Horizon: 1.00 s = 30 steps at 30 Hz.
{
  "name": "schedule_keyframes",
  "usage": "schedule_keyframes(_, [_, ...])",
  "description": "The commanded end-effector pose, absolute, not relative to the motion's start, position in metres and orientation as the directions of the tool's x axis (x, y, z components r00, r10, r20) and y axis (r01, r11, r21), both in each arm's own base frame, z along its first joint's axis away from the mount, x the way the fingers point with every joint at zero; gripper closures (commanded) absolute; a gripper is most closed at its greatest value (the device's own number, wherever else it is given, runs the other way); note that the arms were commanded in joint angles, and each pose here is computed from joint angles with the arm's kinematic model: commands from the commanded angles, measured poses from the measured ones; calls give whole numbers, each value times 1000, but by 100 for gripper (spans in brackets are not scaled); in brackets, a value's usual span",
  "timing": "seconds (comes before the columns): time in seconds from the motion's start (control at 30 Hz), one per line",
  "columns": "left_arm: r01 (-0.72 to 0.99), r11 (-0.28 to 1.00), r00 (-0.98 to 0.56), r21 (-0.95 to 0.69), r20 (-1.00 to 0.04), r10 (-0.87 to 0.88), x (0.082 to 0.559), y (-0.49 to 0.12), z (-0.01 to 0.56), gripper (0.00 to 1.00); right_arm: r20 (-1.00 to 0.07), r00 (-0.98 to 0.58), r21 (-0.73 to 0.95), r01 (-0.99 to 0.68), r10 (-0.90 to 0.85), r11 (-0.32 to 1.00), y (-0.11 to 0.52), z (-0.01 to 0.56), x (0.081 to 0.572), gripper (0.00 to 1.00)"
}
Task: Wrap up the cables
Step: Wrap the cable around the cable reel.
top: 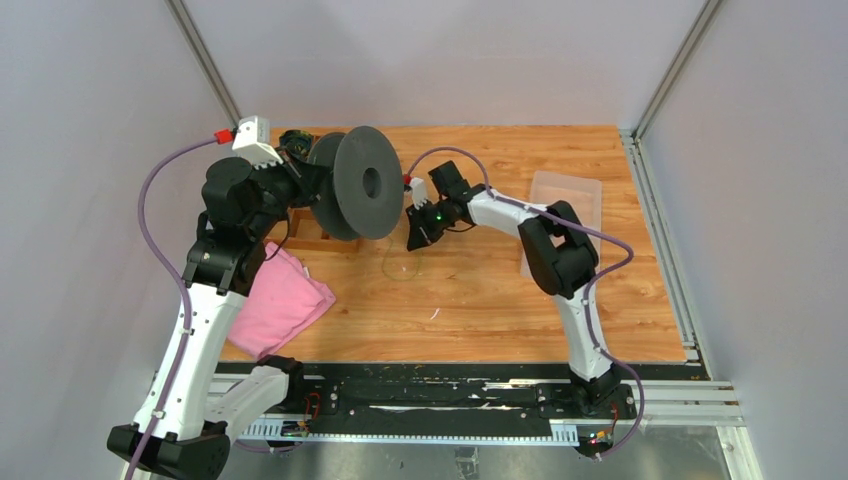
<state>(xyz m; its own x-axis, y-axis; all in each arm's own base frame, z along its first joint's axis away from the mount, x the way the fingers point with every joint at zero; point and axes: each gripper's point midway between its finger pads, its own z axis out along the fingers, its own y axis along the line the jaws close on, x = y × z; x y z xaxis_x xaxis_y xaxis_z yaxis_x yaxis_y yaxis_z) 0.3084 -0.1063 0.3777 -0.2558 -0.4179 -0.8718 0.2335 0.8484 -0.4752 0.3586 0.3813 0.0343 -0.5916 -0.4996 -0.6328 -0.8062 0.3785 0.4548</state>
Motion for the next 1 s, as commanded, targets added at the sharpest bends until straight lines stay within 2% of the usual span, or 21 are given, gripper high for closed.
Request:
schedule_keyframes(0.0, [159,877,-109,-453,-891,-441,318,-81,409,100,-694,-564,478,-826,-448,300,386,86,332,99])
schedule_keyframes(0.2, [21,920,-19,-391,-920,-391,338,-52,417,100,-690,-543,502,-835,-478,225,372,101,278,99])
schedule_keyframes(0.47, [-116,924,44,-364,-931,-361,363,-29,412,100,-690,-415,469,-880,-593,71,361,114,206,99])
schedule_keyframes(0.77, [-168,943,64,-288,-958,-281,380,-20,404,100,-782,-167,334,-926,-600,-177,351,205,147,99])
schedule_keyframes(0.97, [-189,957,61,-221,-975,-214,383,-14,395,100,-862,-66,202,-954,-503,-221,345,282,135,99])
